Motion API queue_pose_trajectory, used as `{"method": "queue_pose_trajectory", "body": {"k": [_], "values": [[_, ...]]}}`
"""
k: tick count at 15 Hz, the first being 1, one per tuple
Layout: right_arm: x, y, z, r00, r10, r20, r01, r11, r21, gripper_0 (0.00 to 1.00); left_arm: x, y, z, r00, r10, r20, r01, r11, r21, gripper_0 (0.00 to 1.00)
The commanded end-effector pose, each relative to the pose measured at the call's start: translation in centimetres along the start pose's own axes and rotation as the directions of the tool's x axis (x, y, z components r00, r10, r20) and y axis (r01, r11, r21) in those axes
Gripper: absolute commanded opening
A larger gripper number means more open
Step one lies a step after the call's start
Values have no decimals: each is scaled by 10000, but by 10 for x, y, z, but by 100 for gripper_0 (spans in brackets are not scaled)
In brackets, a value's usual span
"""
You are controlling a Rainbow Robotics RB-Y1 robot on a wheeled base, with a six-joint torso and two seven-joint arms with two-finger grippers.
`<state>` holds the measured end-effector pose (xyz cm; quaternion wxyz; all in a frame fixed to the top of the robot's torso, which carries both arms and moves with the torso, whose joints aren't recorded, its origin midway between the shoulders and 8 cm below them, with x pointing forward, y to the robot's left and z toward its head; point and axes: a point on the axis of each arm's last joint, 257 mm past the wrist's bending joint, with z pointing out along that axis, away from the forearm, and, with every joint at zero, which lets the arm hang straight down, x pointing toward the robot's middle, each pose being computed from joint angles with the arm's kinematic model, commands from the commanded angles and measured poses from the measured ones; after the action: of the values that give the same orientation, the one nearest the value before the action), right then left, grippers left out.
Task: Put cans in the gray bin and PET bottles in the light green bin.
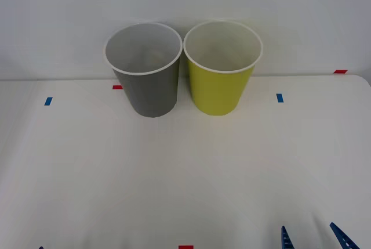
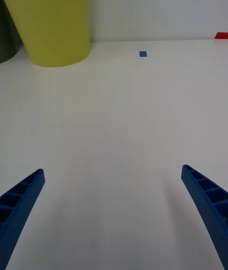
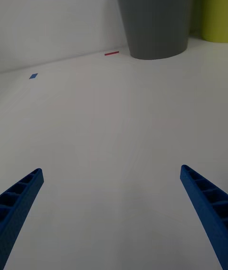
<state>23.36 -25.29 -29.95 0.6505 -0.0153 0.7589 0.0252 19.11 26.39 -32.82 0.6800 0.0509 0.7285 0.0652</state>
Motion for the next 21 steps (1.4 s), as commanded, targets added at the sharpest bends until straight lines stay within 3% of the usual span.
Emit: {"method": "queue_pose_trajectory", "body": {"k": [1,21], "values": [[0,0,0,10000,1,-1,-1,10000,0,100,0,0,0,10000,0,0,0,10000,0,100],[0,0,0,10000,1,-1,-1,10000,0,100,0,0,0,10000,0,0,0,10000,0,100]]}}
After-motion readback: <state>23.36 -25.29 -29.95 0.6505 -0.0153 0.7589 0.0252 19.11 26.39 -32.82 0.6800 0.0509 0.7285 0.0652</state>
